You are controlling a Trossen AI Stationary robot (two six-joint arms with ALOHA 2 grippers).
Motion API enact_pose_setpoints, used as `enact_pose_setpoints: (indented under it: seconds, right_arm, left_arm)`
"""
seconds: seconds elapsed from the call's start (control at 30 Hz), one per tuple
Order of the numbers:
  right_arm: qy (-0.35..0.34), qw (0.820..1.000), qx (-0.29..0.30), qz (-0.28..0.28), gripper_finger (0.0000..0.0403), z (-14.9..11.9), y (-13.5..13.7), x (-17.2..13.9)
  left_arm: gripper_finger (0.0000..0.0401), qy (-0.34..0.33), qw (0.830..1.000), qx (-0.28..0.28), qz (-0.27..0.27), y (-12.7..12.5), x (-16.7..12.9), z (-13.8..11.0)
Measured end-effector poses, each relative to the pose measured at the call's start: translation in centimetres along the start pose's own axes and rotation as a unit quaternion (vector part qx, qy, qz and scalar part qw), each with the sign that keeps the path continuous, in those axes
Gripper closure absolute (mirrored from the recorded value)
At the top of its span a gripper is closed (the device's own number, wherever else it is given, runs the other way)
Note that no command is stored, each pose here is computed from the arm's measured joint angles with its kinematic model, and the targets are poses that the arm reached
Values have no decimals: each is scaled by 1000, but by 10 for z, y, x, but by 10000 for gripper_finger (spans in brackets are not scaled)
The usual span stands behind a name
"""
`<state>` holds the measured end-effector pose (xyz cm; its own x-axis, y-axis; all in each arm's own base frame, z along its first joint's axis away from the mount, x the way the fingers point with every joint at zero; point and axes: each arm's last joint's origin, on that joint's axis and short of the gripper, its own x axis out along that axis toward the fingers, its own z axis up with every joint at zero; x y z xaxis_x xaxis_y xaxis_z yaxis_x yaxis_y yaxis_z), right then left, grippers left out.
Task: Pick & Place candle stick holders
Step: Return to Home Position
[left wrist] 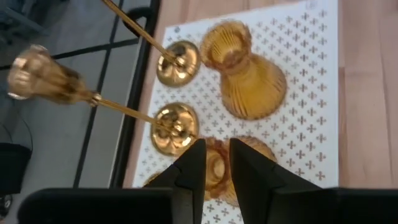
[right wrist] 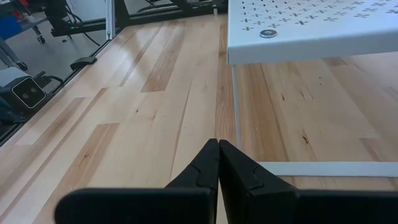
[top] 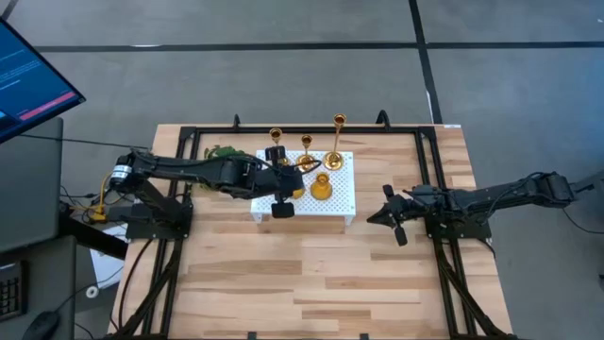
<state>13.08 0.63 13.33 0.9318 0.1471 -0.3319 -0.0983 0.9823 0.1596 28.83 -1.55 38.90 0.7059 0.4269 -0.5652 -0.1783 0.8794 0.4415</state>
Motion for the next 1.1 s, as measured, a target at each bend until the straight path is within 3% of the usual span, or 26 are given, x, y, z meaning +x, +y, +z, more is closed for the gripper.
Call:
enact_pose_setpoints:
  seconds: [0.47,0.7,1.1]
  right_arm:
    - [9,1000,1,-1,403,-2,0,1]
    - [7,1000,5,0,403,-1,0,2]
    - [-17,1000,2,4,403,3,0,2]
  left_arm:
    - [330,-76,996,-21,-33,2,-39,5]
    - [385,-130,988,-20,-75,4,-78,0]
    - [396,-157,973,18,-168,-21,-105,-54]
